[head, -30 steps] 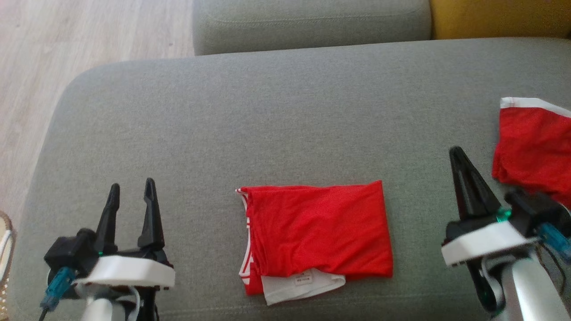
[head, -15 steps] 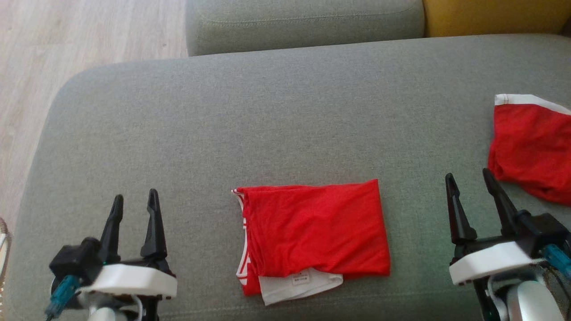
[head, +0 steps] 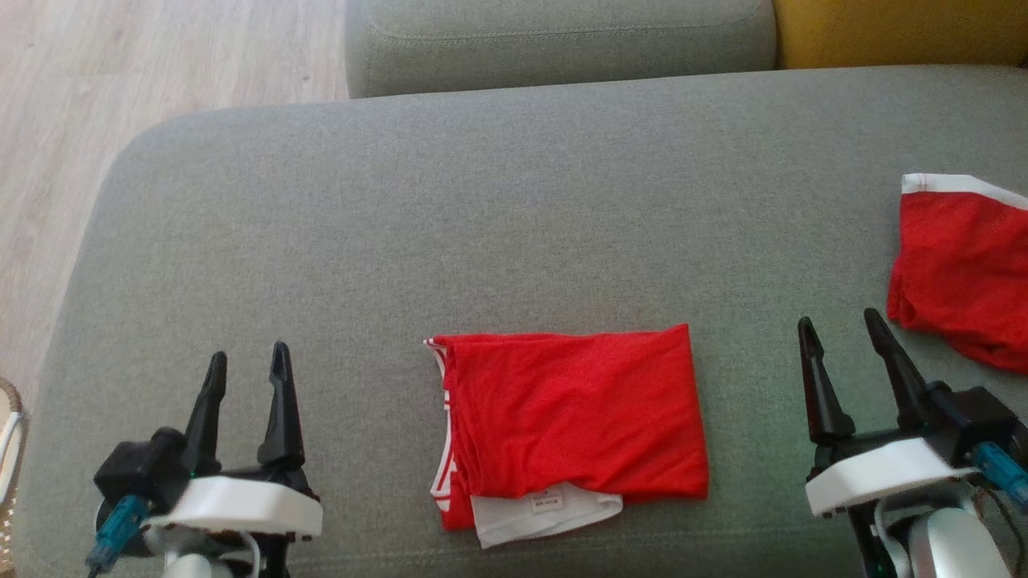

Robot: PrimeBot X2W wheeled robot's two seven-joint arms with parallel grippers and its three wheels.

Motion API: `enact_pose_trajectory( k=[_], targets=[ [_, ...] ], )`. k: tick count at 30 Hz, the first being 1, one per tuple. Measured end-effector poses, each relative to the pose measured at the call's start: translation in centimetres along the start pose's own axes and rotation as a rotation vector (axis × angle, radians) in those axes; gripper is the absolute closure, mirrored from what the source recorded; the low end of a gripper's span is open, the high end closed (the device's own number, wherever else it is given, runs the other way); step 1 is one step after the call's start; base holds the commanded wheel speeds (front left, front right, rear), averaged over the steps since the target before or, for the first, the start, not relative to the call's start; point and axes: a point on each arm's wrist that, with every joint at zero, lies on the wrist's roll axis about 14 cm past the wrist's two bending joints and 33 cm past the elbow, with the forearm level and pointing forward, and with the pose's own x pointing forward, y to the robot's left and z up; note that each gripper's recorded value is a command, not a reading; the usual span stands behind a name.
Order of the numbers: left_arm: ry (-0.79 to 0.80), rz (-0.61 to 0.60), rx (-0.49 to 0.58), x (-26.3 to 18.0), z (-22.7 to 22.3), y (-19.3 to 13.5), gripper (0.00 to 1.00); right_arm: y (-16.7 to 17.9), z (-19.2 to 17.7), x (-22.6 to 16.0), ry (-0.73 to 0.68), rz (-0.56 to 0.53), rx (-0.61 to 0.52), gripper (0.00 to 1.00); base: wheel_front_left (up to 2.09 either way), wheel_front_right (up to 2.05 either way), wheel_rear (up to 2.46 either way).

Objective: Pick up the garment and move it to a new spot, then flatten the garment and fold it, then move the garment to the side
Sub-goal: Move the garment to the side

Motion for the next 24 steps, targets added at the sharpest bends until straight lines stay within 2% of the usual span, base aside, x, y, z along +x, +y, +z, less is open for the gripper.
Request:
enact_pose_trajectory(
  k=[4, 7, 10, 17, 24],
  targets=[
    [0.007, 0.004, 0.003, 0.0, -0.2, 0.1, 0.0, 0.3, -1.2, -0.1, 0.036, 0.002, 0.039, 0.0, 0.0, 0.0, 0.0],
    [0.015, 0.005, 0.009, 0.1, -0.5, 0.2, 0.0, 1.4, -3.1, -0.2, 0.101, 0.02, 0.117, 0.0, 0.0, 0.0, 0.0],
    [0.032, 0.009, 0.008, 0.0, -1.0, 0.5, 0.0, 3.8, -6.3, -0.9, 0.22, 0.071, 0.2, 0.0, 0.0, 0.0, 0.0],
    [0.042, 0.023, 0.011, 0.1, -1.3, 1.1, 0.0, 6.2, -11.2, -1.6, 0.4, 0.092, 0.329, 0.0, 0.0, 0.0, 0.0],
    [0.056, 0.054, 0.027, -0.2, -1.6, 2.2, 0.0, 7.6, -13.7, -0.6, 0.478, 0.112, 0.345, 0.0, 0.0, 0.0, 0.0]
  ],
)
